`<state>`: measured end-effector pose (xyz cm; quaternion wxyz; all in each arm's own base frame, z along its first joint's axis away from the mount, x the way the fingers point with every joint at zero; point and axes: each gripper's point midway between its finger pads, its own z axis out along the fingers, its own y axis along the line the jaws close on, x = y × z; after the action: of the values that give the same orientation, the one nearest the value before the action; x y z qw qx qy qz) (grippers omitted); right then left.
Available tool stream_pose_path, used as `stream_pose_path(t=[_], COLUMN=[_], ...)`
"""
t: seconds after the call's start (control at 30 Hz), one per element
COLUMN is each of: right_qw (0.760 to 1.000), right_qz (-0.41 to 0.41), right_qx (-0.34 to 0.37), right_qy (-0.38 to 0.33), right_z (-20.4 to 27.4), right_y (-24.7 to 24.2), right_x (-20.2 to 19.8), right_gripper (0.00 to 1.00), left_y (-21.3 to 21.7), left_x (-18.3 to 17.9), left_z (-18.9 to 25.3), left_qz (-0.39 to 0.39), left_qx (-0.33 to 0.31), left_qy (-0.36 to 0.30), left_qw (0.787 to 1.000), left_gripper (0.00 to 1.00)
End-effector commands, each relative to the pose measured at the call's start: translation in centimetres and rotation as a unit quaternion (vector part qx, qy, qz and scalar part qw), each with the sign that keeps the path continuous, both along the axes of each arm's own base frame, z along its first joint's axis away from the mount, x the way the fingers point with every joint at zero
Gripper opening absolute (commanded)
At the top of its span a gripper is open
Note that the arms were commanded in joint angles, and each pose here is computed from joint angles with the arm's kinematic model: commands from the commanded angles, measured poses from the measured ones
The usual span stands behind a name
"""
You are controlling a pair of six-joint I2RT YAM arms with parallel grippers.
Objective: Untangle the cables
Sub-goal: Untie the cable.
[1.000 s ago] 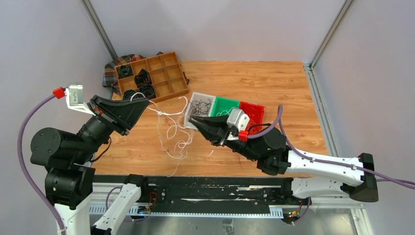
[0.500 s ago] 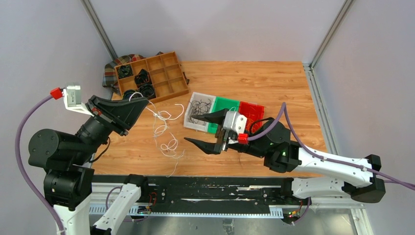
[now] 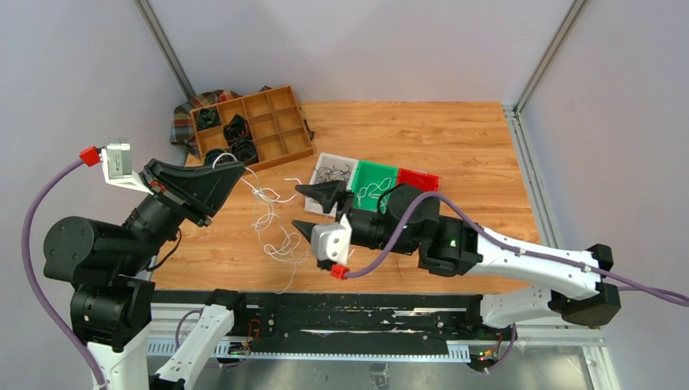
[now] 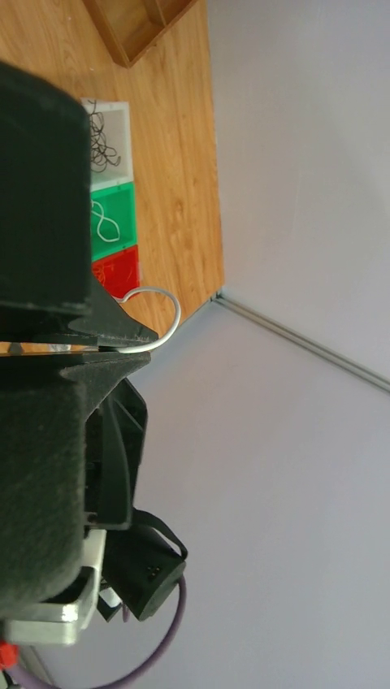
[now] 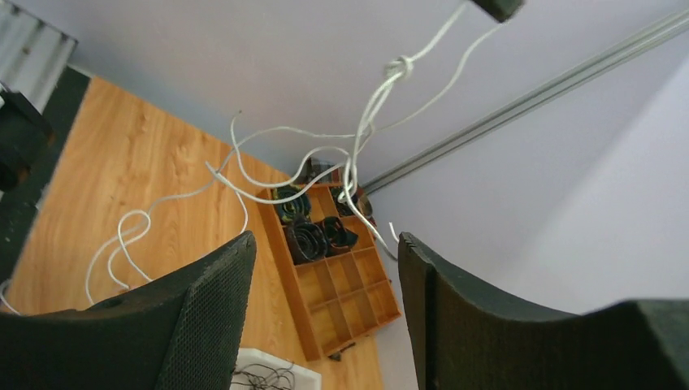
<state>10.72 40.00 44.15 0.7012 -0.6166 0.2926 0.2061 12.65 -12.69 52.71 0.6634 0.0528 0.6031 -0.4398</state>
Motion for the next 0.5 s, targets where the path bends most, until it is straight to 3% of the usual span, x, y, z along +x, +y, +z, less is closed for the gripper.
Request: stream_pose_path(t=[0.0,0.2,0.47], right_qw=[0.988,0.970,0.971], right_qz=[-0.043,-0.090,-0.109], right_qx=[-0.037,-0.015,0.022], right_qy=[-0.144,-0.223,-0.210], right_z=[0.5,1.1,3.1], right_y=[0.9,2.3,1.4], right_x=[0.8,1.0,0.9], right_gripper=[0.63,0.45,0.02], left_y=[0.0,0.1,0.1], left_x=[0.0,0.0,0.1], left_z=[0.7,0.7,0.6], left_qz=[0.002,0.004,0.005], left_qx=[0.004,0.007,0.008], left_qy=[-0.012,-0.011,-0.011], left_qw=[1.000,1.000,1.000], left_gripper=[0.01,0.01,0.01])
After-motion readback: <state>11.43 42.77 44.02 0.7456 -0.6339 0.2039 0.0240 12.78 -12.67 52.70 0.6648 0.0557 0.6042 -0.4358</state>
